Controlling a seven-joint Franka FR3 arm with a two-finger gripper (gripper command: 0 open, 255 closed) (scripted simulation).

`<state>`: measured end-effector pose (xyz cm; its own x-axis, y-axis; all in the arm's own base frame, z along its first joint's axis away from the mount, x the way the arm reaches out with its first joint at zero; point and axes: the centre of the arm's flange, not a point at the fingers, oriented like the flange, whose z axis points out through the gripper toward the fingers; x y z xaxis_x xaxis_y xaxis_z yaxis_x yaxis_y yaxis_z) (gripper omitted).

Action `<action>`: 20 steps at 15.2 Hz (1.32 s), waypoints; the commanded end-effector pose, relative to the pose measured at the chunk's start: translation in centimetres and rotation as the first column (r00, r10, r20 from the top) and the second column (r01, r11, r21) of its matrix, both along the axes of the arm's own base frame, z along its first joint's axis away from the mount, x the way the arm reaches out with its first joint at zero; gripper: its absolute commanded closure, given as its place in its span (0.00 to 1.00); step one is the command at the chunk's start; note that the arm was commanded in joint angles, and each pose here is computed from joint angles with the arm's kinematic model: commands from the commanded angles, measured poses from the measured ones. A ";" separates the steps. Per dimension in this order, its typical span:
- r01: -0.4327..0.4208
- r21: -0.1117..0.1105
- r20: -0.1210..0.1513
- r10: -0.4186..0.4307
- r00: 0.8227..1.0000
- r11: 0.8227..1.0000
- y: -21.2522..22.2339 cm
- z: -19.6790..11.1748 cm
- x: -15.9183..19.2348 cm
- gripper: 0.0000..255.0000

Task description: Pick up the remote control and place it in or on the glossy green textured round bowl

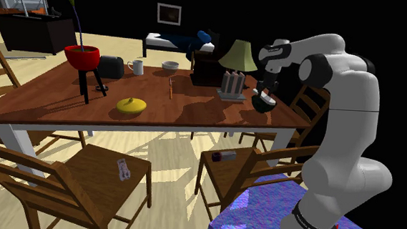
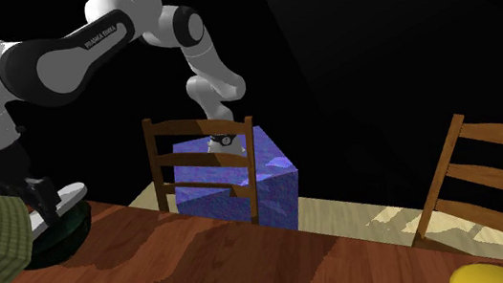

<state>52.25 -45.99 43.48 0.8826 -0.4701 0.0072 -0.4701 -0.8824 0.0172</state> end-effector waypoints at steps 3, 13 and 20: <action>0.000 -0.001 0.001 0.000 1.000 1.000 0.0 -0.1 0.0 1.00; 0.000 -0.001 0.001 0.000 1.000 1.000 0.0 2.5 0.0 0.00; 0.000 -0.001 0.001 0.000 1.000 1.000 0.1 4.9 0.0 0.00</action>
